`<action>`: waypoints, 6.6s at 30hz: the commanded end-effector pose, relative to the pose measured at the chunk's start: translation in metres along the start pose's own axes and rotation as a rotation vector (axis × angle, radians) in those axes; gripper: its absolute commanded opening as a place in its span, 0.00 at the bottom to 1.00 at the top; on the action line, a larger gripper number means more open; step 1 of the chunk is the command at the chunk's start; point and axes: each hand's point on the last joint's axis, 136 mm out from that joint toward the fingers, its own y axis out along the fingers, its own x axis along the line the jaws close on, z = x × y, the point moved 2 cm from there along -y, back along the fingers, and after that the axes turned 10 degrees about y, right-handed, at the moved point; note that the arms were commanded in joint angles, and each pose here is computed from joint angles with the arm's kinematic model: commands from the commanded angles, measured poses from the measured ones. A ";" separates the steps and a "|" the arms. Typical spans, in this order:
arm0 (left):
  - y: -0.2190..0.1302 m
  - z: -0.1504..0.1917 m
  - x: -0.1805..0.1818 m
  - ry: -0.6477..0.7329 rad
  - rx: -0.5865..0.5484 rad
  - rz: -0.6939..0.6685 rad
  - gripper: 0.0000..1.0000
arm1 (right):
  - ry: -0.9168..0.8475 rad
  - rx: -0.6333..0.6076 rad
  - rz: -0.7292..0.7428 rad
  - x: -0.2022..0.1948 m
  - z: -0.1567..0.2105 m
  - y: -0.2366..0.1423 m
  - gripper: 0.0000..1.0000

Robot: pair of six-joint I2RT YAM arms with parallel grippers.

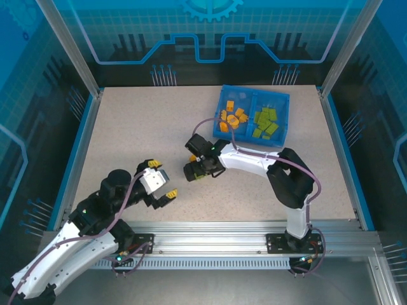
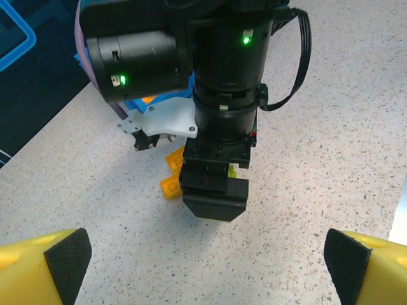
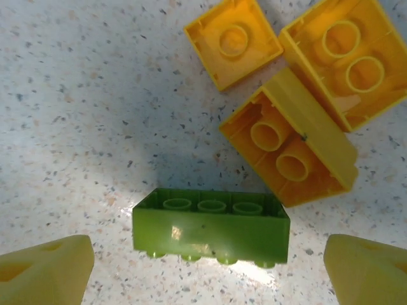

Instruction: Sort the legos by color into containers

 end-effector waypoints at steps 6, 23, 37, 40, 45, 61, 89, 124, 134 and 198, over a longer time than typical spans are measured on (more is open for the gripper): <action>0.003 0.004 -0.005 0.061 -0.004 0.016 0.99 | -0.039 0.042 0.039 0.012 0.006 0.022 0.77; 0.004 0.006 -0.006 0.069 -0.001 0.016 0.99 | -0.021 -0.147 0.004 0.004 -0.015 -0.063 0.56; 0.003 0.007 -0.005 0.066 0.007 0.017 0.99 | 0.252 -0.600 0.265 -0.184 -0.128 -0.190 0.57; 0.003 0.009 -0.006 0.065 0.018 0.019 0.99 | 0.355 -0.570 0.309 -0.235 -0.142 -0.176 0.56; 0.004 0.011 -0.004 0.056 0.025 0.006 0.99 | 0.496 -0.511 0.314 -0.294 -0.159 -0.139 0.55; 0.010 -0.003 0.009 -0.102 0.063 0.003 0.99 | 0.554 -0.438 0.297 -0.309 -0.177 -0.133 0.81; 0.218 0.064 0.020 -1.608 0.658 -0.360 0.97 | 0.235 -0.496 -0.174 -0.139 -0.031 -0.206 1.00; 0.185 0.147 -0.011 -1.474 0.883 -0.420 0.40 | 0.225 -0.481 -0.188 -0.126 -0.035 -0.203 1.00; 0.180 0.093 0.017 -1.402 0.711 -0.304 0.35 | 0.199 -0.466 -0.199 -0.118 -0.031 -0.204 1.00; 0.196 0.081 0.081 -1.283 0.645 -0.459 0.76 | 0.210 -0.444 -0.177 -0.101 -0.045 -0.193 1.00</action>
